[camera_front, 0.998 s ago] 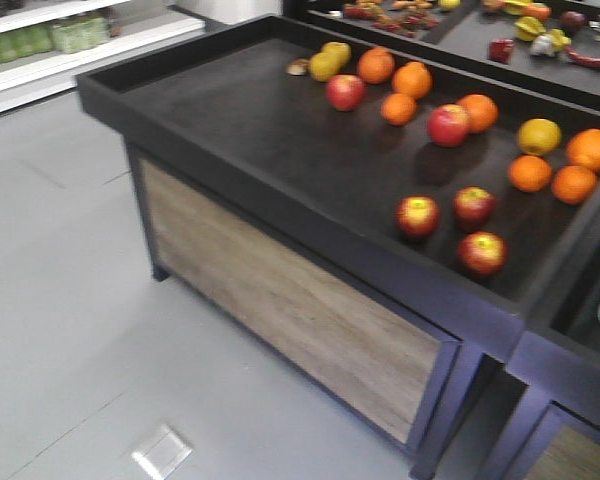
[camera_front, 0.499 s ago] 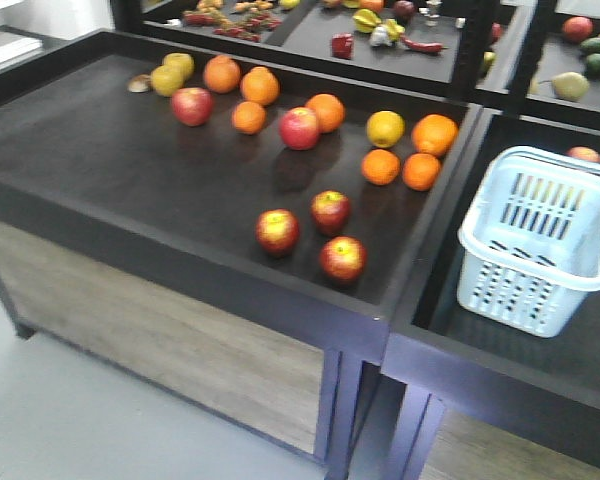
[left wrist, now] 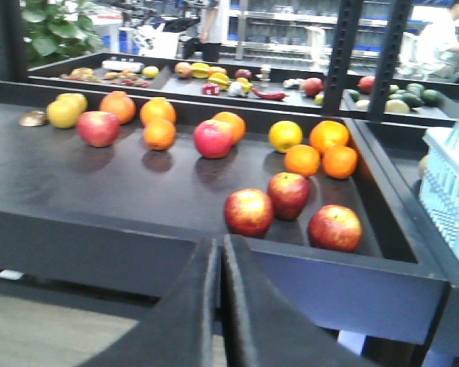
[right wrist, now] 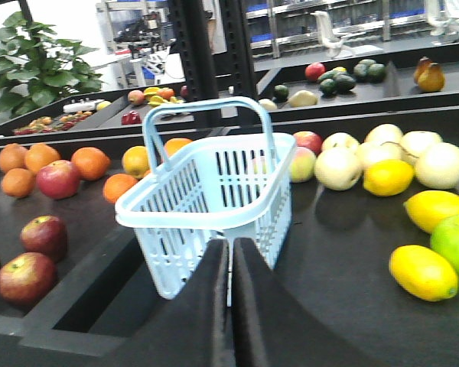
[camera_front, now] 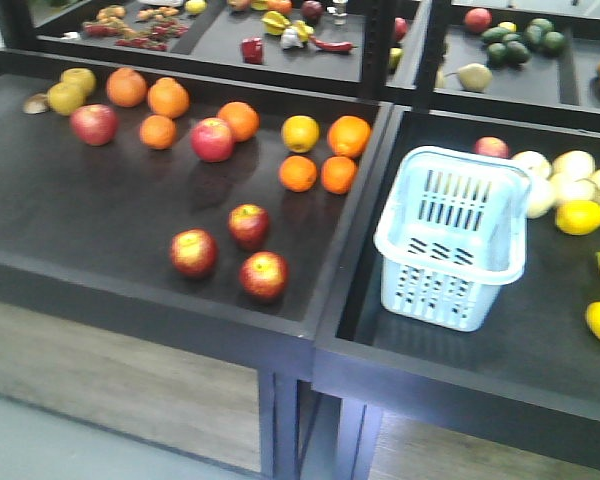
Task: Pick three apples into basket with both arms
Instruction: 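Turn and drive the base up to the table holding the light-blue basket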
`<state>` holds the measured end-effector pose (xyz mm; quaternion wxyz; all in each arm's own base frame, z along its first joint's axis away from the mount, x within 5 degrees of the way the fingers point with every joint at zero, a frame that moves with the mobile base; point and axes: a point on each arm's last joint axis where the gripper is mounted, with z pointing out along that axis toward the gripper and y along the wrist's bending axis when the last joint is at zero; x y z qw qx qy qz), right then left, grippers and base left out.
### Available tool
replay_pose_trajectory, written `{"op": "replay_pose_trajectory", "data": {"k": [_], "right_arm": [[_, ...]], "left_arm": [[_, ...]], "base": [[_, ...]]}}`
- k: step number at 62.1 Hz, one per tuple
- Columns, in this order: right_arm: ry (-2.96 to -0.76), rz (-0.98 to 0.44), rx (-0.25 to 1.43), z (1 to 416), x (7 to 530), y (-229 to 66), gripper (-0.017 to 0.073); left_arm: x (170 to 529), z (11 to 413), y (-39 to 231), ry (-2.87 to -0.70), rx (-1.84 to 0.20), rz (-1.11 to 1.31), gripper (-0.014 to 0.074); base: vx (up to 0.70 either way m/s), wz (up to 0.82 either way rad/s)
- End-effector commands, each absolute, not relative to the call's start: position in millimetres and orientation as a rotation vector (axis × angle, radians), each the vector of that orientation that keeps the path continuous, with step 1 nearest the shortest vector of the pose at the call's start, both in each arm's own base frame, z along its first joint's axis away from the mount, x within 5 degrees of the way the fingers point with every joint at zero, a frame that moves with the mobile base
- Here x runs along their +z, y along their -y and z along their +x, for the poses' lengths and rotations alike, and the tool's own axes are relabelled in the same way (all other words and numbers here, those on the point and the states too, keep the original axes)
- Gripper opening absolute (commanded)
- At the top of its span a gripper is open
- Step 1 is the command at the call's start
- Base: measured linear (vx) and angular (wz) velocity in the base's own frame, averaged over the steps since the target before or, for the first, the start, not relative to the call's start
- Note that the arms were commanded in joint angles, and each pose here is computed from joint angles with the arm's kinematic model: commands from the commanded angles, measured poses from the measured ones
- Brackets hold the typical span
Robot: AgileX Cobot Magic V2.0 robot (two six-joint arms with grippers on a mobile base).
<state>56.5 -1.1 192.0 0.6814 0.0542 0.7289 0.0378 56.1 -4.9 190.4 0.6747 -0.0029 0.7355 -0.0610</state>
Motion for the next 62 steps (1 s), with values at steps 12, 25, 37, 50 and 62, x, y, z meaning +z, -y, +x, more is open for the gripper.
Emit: {"op": "replay_pose_trajectory", "data": {"k": [12,25,37,50,62], "right_arm": [[-1.562,0.108,0.072,56.4,195.0,1.3,-0.0005],[-1.562,0.108,0.072,56.4,195.0,1.3,-0.0005],[-1.562,0.108,0.072,56.4,195.0,1.3,-0.0005],[-1.562,0.108,0.072,56.4,195.0,1.3,-0.0005],[-1.562,0.108,0.072,56.4,195.0,1.3,-0.0005]], "left_arm": [[206.9,54.3,5.0,-1.537,-0.151,-0.005,-0.0006],[206.9,54.3,5.0,-1.537,-0.151,-0.005,-0.0006],[206.9,54.3,5.0,-1.537,-0.151,-0.005,-0.0006],[206.9,54.3,5.0,-1.537,-0.151,-0.005,-0.0006],[206.9,54.3,5.0,-1.537,-0.151,-0.005,-0.0006]], "base": [[0.07,-0.27],[0.10,-0.27],[0.12,-0.26],[0.12,-0.23],[0.12,-0.13]]}}
